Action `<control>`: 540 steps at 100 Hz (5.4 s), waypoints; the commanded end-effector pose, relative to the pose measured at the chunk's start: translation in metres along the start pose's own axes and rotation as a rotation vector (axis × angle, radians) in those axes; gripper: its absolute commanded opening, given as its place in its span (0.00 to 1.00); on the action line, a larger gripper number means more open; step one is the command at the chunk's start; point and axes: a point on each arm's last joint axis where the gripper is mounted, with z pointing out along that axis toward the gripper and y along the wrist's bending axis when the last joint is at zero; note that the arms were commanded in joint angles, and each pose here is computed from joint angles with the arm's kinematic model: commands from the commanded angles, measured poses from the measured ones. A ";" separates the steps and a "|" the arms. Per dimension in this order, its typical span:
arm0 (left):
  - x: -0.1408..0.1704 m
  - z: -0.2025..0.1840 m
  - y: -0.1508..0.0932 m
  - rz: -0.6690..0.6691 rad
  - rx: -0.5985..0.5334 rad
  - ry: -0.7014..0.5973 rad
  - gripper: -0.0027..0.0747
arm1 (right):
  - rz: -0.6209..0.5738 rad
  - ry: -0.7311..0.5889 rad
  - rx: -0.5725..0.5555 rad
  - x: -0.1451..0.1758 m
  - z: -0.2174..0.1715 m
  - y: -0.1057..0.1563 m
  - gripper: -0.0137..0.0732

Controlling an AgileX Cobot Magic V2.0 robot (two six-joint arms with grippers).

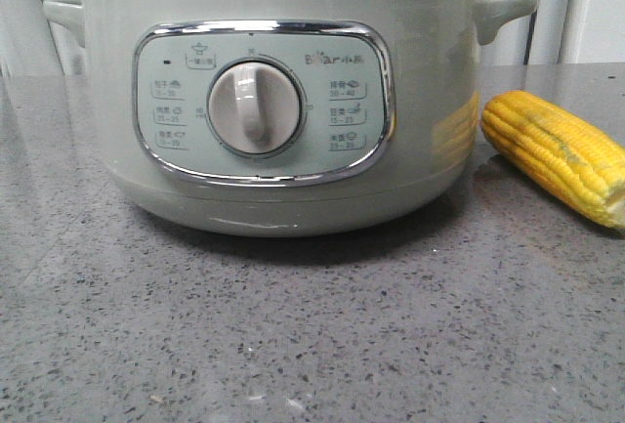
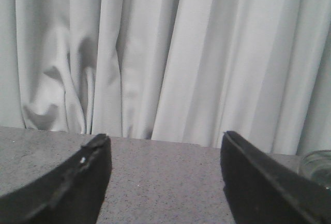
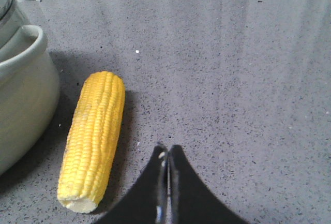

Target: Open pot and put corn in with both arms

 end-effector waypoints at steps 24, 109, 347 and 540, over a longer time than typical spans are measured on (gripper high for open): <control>-0.014 0.011 -0.025 -0.067 0.227 -0.037 0.56 | -0.002 -0.085 -0.002 -0.017 -0.002 0.001 0.08; 0.010 0.136 -0.185 0.020 0.669 0.210 0.73 | -0.002 -0.070 -0.003 -0.016 -0.002 0.001 0.08; -0.052 0.162 -0.209 -0.023 0.695 -0.039 0.01 | 0.093 0.775 -0.214 -0.040 0.171 0.049 0.52; 0.045 0.051 -0.029 0.175 0.223 0.236 0.01 | -0.072 0.447 -0.736 -0.188 0.066 0.137 0.18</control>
